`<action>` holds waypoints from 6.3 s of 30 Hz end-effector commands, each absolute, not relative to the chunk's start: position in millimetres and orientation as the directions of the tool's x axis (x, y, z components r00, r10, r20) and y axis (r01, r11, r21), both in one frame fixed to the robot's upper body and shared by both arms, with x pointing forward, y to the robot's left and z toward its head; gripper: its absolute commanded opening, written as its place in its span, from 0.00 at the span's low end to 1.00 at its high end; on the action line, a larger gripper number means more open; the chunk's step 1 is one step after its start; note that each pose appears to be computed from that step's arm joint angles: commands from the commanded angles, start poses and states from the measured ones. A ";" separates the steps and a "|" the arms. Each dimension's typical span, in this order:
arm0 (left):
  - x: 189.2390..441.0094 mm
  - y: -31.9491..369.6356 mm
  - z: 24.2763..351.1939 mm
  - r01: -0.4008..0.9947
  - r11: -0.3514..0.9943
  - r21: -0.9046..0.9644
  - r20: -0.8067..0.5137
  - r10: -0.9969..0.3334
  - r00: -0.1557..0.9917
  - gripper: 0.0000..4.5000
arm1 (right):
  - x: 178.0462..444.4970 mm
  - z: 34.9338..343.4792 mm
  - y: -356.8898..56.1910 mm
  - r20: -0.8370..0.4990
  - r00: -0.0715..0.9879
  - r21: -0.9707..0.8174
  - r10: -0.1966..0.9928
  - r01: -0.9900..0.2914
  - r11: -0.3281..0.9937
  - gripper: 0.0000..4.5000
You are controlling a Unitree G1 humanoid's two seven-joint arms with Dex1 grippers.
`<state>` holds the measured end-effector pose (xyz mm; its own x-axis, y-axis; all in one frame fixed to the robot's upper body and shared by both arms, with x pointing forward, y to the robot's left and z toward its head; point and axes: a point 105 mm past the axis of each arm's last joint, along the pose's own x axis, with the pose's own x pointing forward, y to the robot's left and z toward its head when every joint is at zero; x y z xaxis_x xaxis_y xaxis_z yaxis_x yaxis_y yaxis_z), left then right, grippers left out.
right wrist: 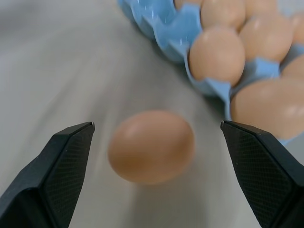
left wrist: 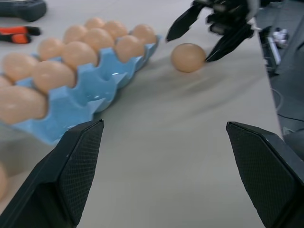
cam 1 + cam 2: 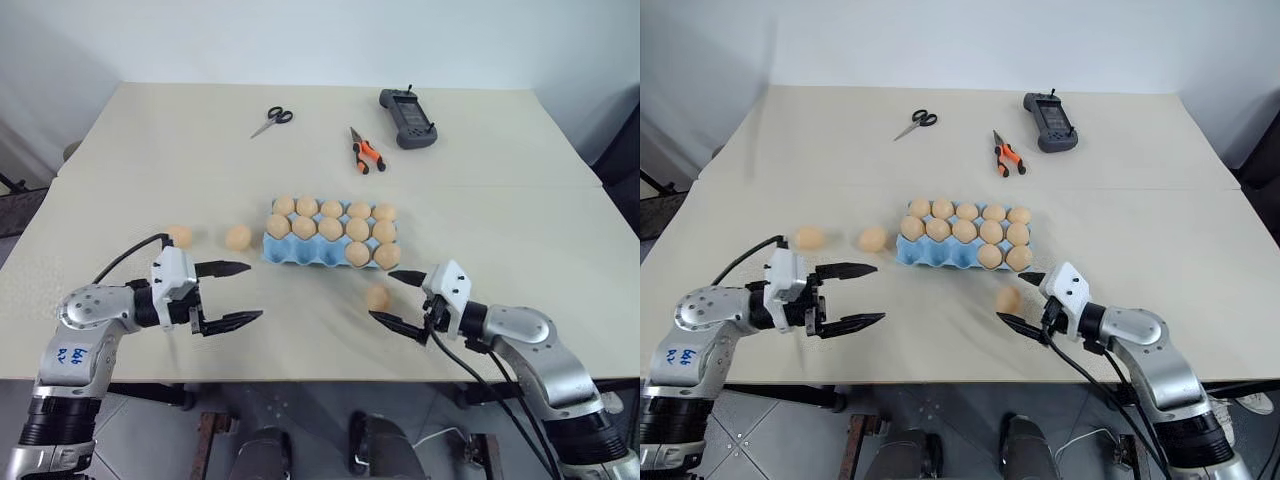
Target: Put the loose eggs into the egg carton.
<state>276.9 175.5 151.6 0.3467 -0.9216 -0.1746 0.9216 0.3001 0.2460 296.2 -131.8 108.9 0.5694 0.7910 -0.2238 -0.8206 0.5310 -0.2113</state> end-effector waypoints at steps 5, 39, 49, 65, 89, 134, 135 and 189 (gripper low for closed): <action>274.4 169.0 164.6 0.922 0.261 0.286 -0.154 -0.937 0.313 0.99 | 301.9 98.7 -127.1 -0.228 0.569 -0.183 0.790 -0.822 0.540 0.96; 281.7 204.2 152.4 0.792 0.566 0.228 -0.056 -0.805 0.591 1.00 | 346.9 178.6 -46.8 -0.113 0.540 -0.254 0.834 -0.827 0.501 0.95; 285.0 227.9 149.5 0.686 0.690 0.231 -0.027 -0.700 0.713 1.00 | 313.0 188.8 -102.9 -0.019 0.521 -0.327 0.853 -0.810 0.487 1.00; 281.1 292.6 146.1 0.338 0.926 0.169 0.073 -0.354 0.932 1.00 | 265.4 173.7 -168.9 0.101 0.528 -0.371 0.843 -0.766 0.525 1.00; 396.4 191.0 145.8 0.548 0.812 0.198 -0.083 -0.544 0.835 1.00 | 260.1 188.4 -144.2 0.103 0.483 -0.373 0.870 -0.792 0.484 1.00; 364.1 122.5 183.7 0.830 0.490 0.268 0.014 -0.863 0.505 0.92 | 258.6 190.4 -142.5 0.132 0.531 -0.359 0.837 -0.762 0.539 1.00; 360.5 133.7 185.8 0.814 0.511 0.276 0.035 -0.852 0.523 0.92 | 258.9 189.7 -142.3 0.129 0.525 -0.358 0.841 -0.766 0.533 1.00; 383.5 281.8 134.9 0.189 0.972 0.136 -0.011 -0.190 0.982 0.52 | 270.2 182.2 -128.2 0.128 0.457 -0.339 0.880 -0.814 0.472 1.00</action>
